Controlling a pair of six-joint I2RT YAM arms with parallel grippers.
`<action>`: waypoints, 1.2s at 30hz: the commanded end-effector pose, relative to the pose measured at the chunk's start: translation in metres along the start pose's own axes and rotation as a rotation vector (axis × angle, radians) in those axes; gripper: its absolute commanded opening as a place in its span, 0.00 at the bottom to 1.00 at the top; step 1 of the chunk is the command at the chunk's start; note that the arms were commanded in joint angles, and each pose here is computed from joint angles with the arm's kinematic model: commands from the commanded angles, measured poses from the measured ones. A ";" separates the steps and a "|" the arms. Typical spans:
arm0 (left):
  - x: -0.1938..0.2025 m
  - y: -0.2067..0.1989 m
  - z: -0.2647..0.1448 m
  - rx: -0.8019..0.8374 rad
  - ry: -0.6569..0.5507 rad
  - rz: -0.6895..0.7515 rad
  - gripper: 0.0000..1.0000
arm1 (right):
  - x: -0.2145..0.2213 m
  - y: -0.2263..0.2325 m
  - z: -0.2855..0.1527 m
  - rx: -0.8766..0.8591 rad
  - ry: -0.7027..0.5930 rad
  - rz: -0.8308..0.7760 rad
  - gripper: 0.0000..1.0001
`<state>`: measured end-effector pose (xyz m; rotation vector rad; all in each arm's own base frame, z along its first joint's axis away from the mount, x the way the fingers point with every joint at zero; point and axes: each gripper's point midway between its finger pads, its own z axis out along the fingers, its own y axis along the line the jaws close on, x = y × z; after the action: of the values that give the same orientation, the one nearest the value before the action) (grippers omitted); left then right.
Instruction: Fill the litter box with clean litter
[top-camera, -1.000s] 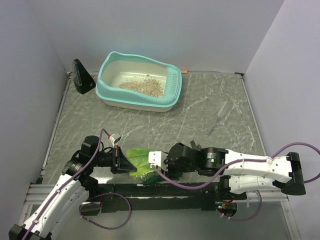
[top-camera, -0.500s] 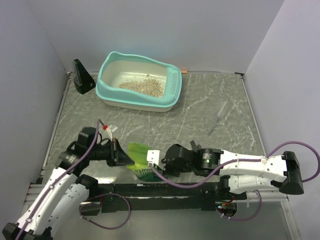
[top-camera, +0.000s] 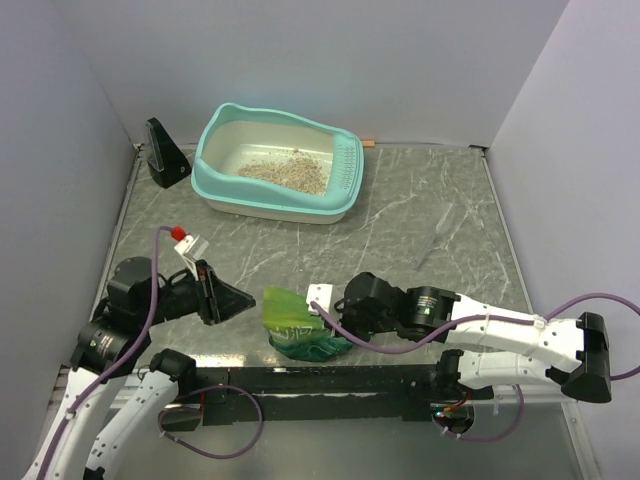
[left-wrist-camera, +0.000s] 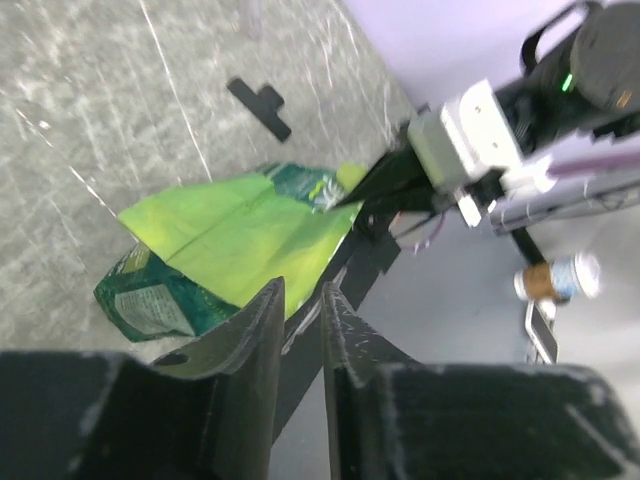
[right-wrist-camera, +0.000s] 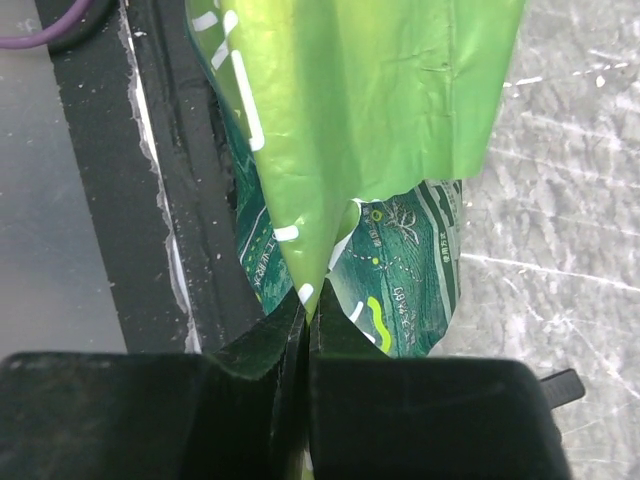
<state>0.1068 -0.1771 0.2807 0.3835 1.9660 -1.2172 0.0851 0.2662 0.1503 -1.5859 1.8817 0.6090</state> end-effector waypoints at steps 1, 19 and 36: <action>-0.004 -0.009 0.009 0.116 0.027 0.153 0.29 | 0.023 0.009 -0.014 -0.054 0.068 0.051 0.00; -0.020 -0.011 0.083 0.085 0.080 0.512 0.49 | 0.020 -0.032 -0.012 0.026 0.039 0.272 0.00; 0.042 -0.010 0.129 0.204 0.209 0.733 0.55 | 0.019 -0.025 -0.019 0.008 0.006 0.264 0.00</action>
<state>0.1326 -0.2834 0.2193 1.1885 1.7301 -0.9124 0.1061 0.2480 0.1511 -1.3754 2.0835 0.7361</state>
